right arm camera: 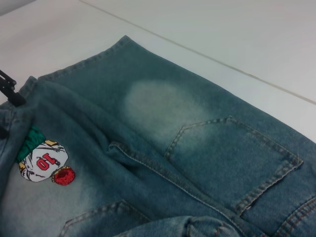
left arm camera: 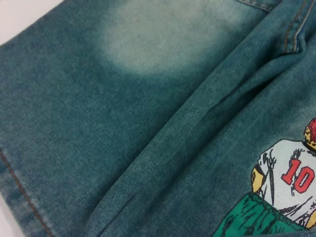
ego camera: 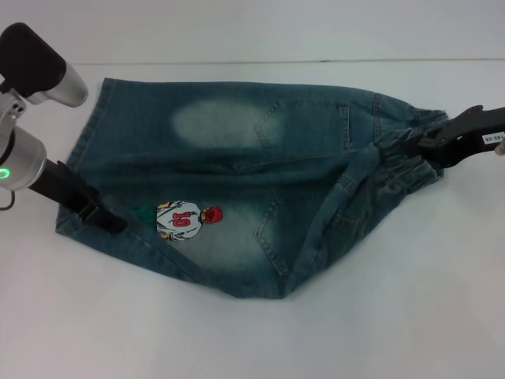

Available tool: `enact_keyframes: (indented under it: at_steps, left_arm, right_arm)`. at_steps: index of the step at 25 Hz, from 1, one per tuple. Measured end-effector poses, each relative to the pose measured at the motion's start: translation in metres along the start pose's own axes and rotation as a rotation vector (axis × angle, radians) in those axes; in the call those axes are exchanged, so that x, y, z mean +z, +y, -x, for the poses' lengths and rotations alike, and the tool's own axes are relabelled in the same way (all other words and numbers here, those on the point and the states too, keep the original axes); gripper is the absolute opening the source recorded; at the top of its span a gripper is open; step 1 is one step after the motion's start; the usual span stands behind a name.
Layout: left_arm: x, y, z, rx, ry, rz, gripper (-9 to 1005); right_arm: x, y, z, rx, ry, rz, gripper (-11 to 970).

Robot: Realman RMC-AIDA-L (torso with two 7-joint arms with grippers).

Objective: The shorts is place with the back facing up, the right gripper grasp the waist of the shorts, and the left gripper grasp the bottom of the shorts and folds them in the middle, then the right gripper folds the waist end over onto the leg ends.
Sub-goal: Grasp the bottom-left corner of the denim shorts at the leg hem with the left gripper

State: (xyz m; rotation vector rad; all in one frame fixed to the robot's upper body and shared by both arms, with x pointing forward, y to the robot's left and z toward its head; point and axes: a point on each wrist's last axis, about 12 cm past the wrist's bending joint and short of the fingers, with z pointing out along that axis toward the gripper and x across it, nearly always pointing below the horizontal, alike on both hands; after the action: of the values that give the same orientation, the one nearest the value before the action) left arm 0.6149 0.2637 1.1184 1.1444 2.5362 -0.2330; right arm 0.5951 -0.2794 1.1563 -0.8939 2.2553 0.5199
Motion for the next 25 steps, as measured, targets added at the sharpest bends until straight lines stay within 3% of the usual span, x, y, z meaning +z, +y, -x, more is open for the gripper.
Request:
enact_keyframes:
  at_steps: [18,24,25]
  left_arm:
    - [0.01,-0.008,0.002,0.044,0.045,-0.02,713]
    - [0.003,-0.006,0.004,0.034,0.023,-0.01,519]
    - [0.002,-0.006,0.004,0.034,0.02,-0.006,402]
  right_arm:
    - [0.0,0.0,-0.001,0.002,0.002,-0.001,36]
    - [-0.001,-0.001,-0.001,0.004,0.0,-0.005,37]
    - [-0.001,-0.001,-0.002,0.004,0.0,-0.006,37]
